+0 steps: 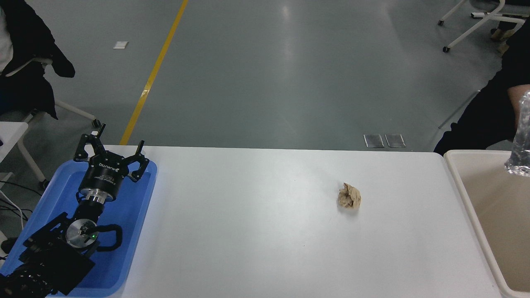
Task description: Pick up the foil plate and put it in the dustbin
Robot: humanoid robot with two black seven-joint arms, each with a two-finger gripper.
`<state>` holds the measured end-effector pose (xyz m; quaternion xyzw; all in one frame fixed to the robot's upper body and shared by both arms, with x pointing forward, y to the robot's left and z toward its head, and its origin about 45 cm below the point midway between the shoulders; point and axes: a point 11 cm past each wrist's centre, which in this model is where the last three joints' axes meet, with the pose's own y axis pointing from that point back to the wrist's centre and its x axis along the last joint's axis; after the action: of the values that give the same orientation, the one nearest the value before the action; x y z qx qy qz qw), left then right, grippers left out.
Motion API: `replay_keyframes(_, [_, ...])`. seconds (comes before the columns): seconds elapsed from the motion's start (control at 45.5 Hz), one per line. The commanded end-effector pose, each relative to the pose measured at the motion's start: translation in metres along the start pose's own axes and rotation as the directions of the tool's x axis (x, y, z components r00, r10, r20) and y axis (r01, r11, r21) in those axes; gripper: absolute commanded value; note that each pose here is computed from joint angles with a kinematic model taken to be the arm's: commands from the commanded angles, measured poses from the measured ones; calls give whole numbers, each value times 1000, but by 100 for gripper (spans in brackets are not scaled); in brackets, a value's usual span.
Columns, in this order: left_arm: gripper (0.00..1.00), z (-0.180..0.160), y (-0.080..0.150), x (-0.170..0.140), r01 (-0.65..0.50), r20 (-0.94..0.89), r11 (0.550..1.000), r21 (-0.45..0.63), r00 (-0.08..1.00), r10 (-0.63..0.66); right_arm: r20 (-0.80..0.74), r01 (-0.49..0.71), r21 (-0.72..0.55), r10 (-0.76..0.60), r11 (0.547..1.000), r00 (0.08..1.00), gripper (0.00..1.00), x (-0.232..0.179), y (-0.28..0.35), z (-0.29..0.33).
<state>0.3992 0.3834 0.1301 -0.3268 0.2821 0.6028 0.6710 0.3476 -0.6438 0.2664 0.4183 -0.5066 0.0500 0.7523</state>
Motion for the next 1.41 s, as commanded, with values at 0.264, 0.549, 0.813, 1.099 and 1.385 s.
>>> replay_keyframes(0.264, [100,-1,0,0,0,-1,1000,1,1000,0,116,-80,-128,95,988,989,0,-94,-34,41])
replay_keyframes(0.549, [100,0,0,0,0,0,1000,0,1000,0,133,-76,-137,95,988,987,0,-121,-38,41])
replay_keyframes(0.813, [100,0,0,0,0,0,1000,0,1000,0,137,-74,-129,92,989,986,0,-132,-39,35])
replay_keyframes(1.099, [100,-1,0,0,0,-1,1000,1,1000,0,133,-70,-131,88,989,987,100,-133,-39,37])
replay_keyframes(1.385, [100,0,0,0,0,0,1000,0,1000,0,138,-59,-116,75,992,988,100,-132,-39,29])
